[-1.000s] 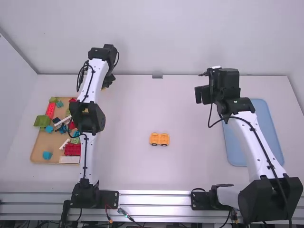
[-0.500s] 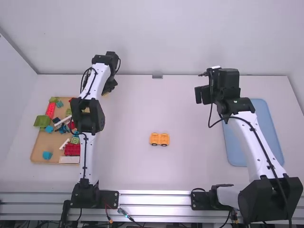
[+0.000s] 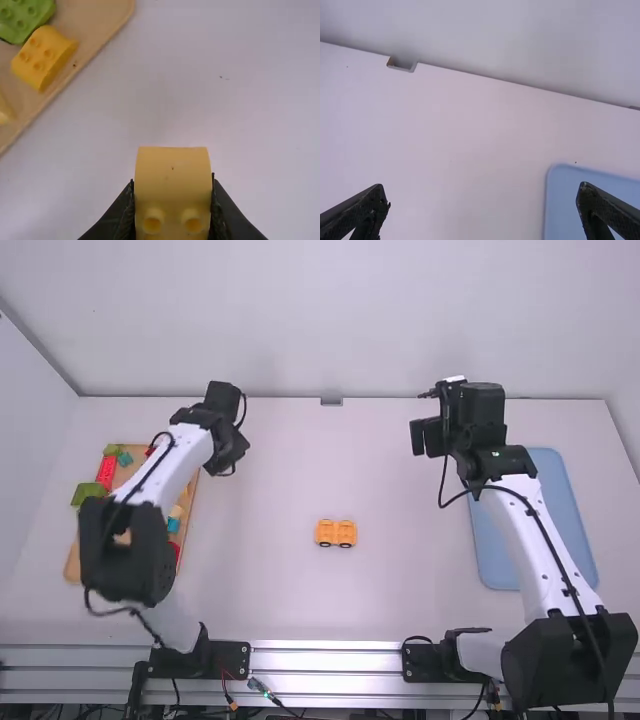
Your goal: Assemble lego blocks to make yellow taxi
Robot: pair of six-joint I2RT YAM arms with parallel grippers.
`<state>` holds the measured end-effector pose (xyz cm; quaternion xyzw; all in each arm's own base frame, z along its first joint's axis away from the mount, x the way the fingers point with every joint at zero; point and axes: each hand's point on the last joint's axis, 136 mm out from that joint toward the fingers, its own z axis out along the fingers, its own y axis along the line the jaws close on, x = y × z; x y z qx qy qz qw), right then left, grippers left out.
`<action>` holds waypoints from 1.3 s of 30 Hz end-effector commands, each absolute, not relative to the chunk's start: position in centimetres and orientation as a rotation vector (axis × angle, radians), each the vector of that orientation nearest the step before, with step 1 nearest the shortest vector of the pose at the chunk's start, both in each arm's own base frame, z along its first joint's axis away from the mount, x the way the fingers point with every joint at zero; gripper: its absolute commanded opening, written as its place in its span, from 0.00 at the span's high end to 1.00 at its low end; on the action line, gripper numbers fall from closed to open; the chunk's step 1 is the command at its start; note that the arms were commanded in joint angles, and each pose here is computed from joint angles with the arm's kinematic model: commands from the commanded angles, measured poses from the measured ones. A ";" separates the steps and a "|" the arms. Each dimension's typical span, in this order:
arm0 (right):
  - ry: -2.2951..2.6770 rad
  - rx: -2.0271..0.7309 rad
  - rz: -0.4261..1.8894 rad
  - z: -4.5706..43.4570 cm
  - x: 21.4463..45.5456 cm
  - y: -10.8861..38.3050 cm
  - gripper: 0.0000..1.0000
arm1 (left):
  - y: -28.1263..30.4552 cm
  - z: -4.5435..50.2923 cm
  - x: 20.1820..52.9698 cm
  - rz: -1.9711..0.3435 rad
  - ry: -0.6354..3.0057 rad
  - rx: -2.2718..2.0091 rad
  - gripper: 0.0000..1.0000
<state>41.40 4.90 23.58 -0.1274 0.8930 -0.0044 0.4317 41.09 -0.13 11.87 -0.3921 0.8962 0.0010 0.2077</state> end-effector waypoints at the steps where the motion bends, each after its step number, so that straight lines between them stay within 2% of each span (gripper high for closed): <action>1: 2.180 -0.309 -0.008 25.5 41.7 5.0 0.01 | -0.6 11.0 37.9 -0.085 2.472 -1.227 0.96; 3: 2.182 -0.310 -0.007 25.5 41.6 5.0 0.01 | -1.4 10.9 35.7 -0.194 2.413 -1.321 0.98; 4: 2.182 -0.310 -0.007 25.5 41.6 5.0 0.01 | -1.4 10.9 35.7 -0.194 2.413 -1.321 0.98; 7: 2.187 -0.312 -0.007 25.4 41.6 5.0 0.01 | -4.1 9.8 34.1 -0.443 2.419 -1.433 0.98; 9: 2.187 -0.310 -0.007 25.4 41.6 5.0 0.01 | -5.2 8.9 33.5 -0.527 2.438 -1.437 0.97; 16: 2.179 -0.328 0.025 25.5 41.6 5.5 0.01 | -6.8 7.1 32.8 -0.508 2.414 -1.597 0.98; 24: 2.177 -0.343 0.049 25.5 41.5 5.9 0.01 | -8.2 5.1 30.9 -0.299 2.252 -1.901 0.98; 39: 2.178 -0.343 0.048 25.4 41.5 5.8 0.01 | -11.0 1.7 31.6 -0.170 2.328 -2.078 0.97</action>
